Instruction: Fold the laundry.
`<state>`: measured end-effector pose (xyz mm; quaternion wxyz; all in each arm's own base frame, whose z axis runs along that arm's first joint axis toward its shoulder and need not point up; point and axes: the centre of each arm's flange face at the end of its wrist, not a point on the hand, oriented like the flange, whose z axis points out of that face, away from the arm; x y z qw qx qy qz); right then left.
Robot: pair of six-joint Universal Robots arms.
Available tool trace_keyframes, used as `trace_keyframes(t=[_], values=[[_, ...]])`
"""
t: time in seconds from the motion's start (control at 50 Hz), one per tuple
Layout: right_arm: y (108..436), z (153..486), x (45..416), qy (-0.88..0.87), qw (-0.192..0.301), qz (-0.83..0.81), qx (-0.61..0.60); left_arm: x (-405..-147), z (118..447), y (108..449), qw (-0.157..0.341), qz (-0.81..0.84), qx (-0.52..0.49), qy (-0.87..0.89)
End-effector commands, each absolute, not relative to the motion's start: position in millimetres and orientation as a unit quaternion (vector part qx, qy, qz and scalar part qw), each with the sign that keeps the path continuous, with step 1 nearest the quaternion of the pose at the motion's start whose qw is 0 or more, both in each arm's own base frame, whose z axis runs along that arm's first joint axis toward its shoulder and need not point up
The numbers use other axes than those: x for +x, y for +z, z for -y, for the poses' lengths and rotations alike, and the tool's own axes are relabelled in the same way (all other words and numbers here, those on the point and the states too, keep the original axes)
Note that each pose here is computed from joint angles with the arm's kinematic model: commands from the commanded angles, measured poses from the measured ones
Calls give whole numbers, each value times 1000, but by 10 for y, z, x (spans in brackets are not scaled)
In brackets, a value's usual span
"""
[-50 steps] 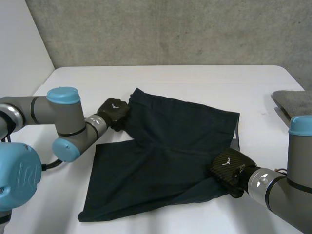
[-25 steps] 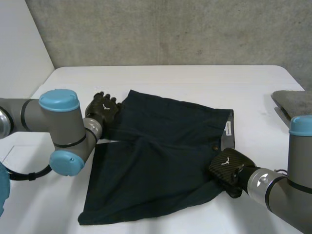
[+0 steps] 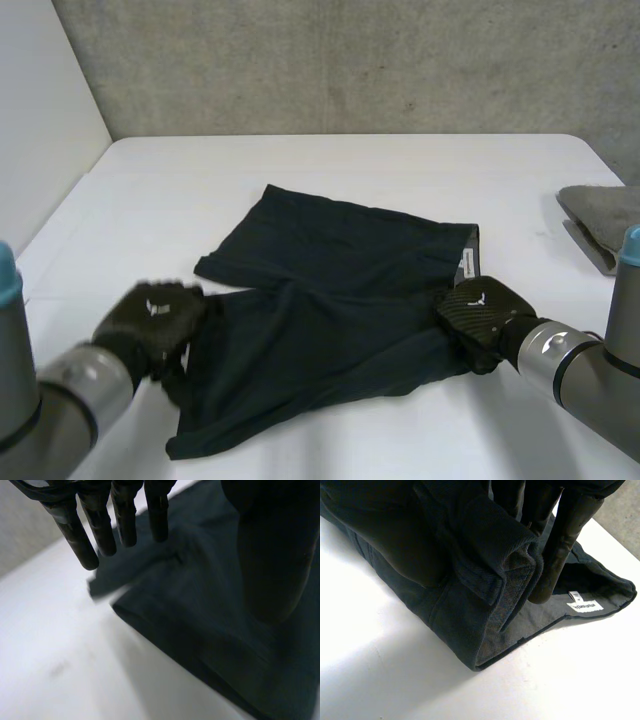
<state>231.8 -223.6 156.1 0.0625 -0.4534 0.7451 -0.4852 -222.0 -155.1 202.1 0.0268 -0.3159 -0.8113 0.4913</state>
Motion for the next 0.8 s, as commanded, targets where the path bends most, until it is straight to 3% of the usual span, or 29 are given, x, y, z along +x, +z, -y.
trace_keyframes(t=[0.02, 0.24, 0.4, 0.52, 0.64, 0.72, 0.8], values=[[1558, 2237, 2318, -487, 62, -745, -451, -2171, 1296, 1793, 31, 831, -337, 442], [1560, 2255, 2307, -491, 55, -745, -448, -2292, 1281, 1448, 35, 832, -363, 418], [1740, 2209, 2287, -502, 41, -736, -452, -2327, 1391, 1696, -6, 800, -327, 503], [2084, 1822, 2200, -443, 47, -738, -507, -2288, 1137, 2120, 0, 758, -337, 559], [2184, 1444, 1980, -322, 29, -716, -618, -2066, 754, 2003, -44, 770, -463, 437], [2213, 1606, 1900, -335, 13, -715, -613, -2108, 820, 2007, -35, 763, -464, 448], [2110, 1844, 1945, -379, 16, -729, -571, -2278, 1099, 2032, -31, 741, -436, 510]])
